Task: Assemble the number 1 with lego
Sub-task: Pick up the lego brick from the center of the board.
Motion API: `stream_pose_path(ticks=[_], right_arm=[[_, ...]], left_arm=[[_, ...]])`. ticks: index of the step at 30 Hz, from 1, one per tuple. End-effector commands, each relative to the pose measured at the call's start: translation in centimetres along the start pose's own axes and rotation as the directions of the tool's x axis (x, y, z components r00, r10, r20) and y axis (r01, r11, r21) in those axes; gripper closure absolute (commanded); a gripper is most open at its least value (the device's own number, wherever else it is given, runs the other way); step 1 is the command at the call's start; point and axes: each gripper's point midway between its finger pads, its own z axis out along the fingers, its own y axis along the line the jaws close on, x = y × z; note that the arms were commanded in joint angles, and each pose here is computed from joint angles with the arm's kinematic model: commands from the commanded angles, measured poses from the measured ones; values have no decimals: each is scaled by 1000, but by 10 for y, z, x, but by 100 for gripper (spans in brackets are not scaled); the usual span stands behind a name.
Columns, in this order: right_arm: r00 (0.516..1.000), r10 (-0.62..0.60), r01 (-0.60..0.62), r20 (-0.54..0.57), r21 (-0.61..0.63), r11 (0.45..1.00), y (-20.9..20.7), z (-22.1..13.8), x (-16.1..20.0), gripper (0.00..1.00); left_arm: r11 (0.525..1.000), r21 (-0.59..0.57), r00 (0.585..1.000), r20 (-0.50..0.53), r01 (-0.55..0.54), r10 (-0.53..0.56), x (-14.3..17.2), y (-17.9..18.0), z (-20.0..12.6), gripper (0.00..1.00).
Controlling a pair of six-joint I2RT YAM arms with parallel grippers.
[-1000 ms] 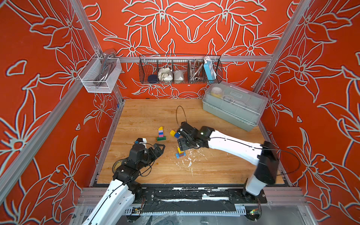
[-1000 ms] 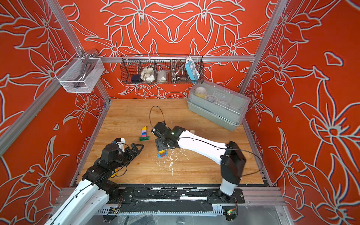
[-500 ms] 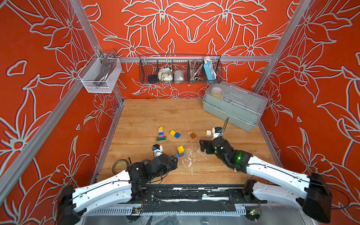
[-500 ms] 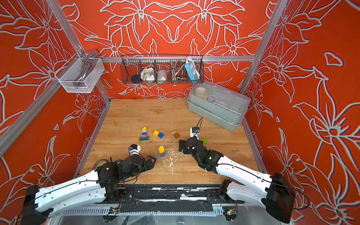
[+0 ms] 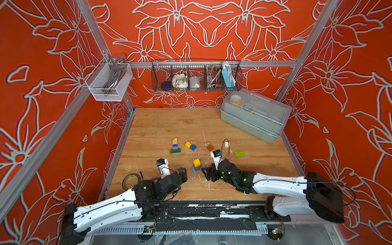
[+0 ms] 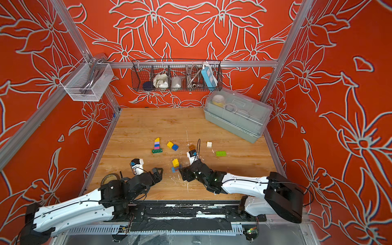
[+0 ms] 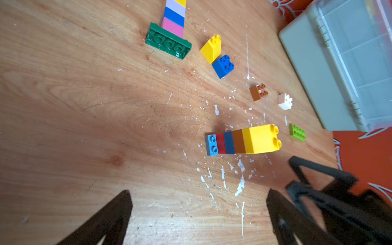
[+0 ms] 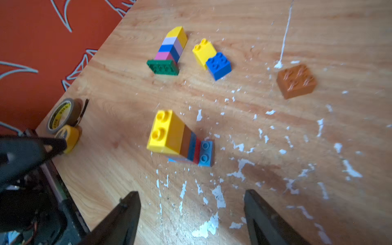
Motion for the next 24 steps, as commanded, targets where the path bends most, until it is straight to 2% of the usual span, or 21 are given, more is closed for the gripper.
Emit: stream_pose_path(ticks=[1,4,6,9,14,21,24], right_arm=[[999,-45,46,15,-92,995,16,8,9,20],[988,-156,155,-4,-66,986,29,7,7,19],[984,-180,180,6,-57,982,33,12,12,19],[978,-207,205,-38,-40,978,37,22,16,19],[986,-165,167,-28,86,982,21,32,9,17],[974,-218,225,-56,197,954,17,44,-4,16],[973,-223,231,-60,222,947,16,49,-8,19]], left_arm=[[998,55,1000,3,8,-8,5,4,2,1],[991,112,997,17,78,-81,6,10,4,1],[986,137,994,30,96,-101,3,13,-1,1],[979,164,991,48,119,-128,-2,19,-6,1],[963,206,980,52,175,-190,-1,27,-5,1],[954,234,976,60,190,-209,-3,29,-8,1],[957,230,978,62,179,-198,-3,28,-8,1]])
